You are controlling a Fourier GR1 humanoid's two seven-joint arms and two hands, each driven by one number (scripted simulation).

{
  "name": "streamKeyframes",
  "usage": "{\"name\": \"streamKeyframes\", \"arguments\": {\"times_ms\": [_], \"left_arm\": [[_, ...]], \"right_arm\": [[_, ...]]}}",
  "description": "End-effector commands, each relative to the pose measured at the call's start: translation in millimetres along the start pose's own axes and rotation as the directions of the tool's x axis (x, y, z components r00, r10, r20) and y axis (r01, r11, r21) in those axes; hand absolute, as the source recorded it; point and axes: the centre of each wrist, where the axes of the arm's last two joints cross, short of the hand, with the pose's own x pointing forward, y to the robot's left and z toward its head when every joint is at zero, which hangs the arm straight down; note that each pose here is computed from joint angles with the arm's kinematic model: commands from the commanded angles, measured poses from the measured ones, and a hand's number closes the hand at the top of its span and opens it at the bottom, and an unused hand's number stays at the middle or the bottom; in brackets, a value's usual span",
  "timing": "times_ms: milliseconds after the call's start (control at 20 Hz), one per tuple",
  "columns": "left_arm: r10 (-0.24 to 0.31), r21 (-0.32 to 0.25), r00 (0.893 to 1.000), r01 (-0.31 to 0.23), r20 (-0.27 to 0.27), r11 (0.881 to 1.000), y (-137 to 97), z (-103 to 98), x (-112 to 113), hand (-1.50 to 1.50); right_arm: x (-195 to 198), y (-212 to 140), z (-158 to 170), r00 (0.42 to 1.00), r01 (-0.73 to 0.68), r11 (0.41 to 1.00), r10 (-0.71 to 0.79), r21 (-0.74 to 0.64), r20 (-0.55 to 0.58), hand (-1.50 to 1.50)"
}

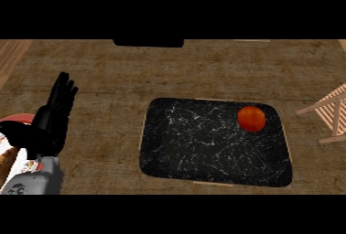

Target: Pick the squash from the tray and place it in the tiered shelf

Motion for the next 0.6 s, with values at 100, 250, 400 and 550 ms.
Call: {"name": "streamKeyframes", "arguments": {"times_ms": [100, 250, 400, 550], "left_arm": [[0.008, -0.006, 1.000, -0.008, 0.025, 1.000, -4.1, -7.9, 3.9, 0.00], [0.009, 0.006, 1.000, -0.009, 0.005, 1.000, 6.9, -2.3, 1.5, 0.00], [0.010, 0.010, 1.000, -0.010, 0.015, 1.000, 3.0, 1.9, -1.1, 0.00], [0.032, -0.001, 0.999, -0.032, 0.008, 0.999, -1.0, 3.3, 2.8, 0.00]], "right_arm": [[13.7, -35.0, 26.8, 0.996, 0.082, 0.994, -0.084, -0.071, -0.020, -1.50], [13.4, -51.0, 46.6, 0.992, 0.065, 0.994, -0.074, -0.091, -0.102, -1.50], [22.6, -65.8, 59.9, 0.993, 0.071, 0.992, -0.080, -0.101, -0.091, -1.50], [10.2, -62.3, 64.2, 0.991, 0.076, 0.994, -0.084, -0.084, -0.102, -1.50]]}}
